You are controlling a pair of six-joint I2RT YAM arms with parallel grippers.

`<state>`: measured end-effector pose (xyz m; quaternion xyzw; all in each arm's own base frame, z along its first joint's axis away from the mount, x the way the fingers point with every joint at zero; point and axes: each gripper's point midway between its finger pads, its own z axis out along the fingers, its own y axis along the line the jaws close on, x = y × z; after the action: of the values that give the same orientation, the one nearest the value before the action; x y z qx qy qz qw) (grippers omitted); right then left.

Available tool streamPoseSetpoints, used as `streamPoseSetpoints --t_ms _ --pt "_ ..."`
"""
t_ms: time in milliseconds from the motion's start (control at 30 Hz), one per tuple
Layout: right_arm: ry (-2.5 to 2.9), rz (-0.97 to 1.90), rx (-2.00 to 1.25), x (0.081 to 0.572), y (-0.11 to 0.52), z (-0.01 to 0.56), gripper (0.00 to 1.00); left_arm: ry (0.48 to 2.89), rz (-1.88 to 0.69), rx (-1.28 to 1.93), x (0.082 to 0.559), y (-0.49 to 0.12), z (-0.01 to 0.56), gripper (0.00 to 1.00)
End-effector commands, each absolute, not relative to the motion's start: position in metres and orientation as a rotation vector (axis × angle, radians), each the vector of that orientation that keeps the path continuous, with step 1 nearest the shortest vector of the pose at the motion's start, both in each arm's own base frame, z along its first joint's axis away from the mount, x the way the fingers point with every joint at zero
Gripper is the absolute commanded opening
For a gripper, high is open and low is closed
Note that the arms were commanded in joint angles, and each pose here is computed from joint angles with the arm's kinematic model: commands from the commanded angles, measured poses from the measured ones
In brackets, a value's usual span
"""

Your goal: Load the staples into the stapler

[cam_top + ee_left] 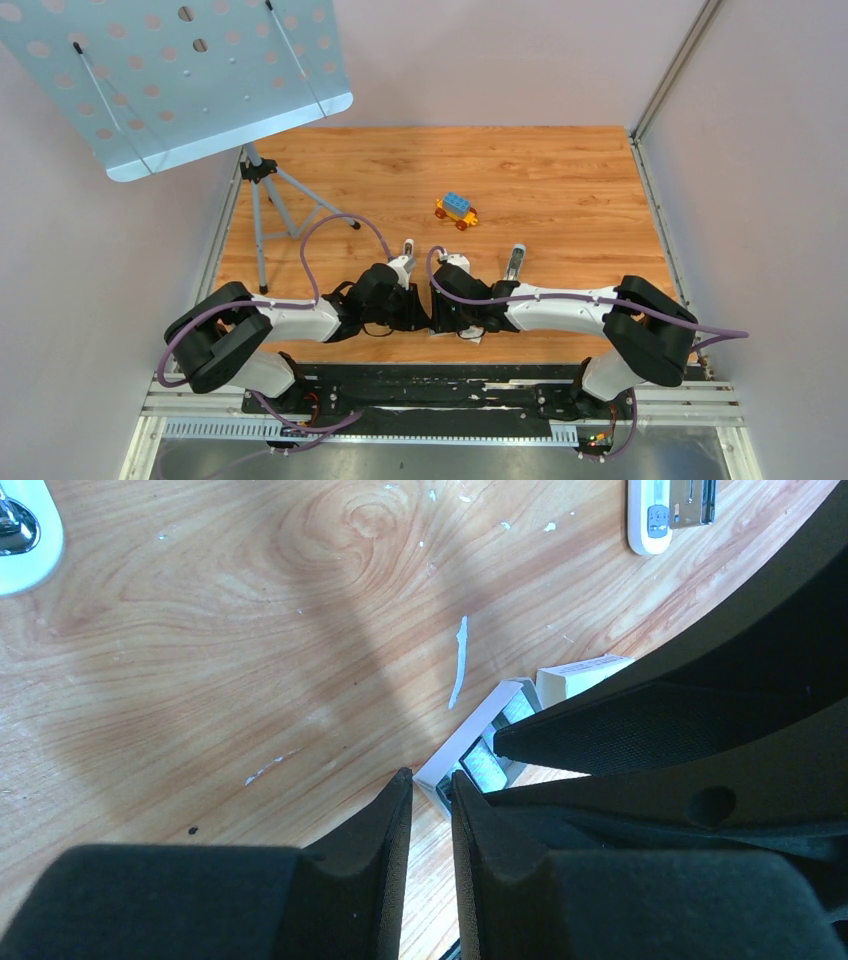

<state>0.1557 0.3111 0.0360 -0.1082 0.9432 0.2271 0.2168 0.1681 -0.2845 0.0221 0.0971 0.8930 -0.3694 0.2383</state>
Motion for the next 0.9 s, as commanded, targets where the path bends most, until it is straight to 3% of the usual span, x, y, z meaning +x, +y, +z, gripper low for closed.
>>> streamPoseSetpoints --t_ms 0,867 --pt "2.663 0.567 -0.337 0.145 0.301 0.022 0.35 2.477 -0.959 0.283 0.167 -0.280 0.014 0.22" --pt "2.495 0.800 -0.331 0.151 0.322 0.053 0.33 2.488 -0.959 0.276 0.165 -0.279 0.011 0.21"
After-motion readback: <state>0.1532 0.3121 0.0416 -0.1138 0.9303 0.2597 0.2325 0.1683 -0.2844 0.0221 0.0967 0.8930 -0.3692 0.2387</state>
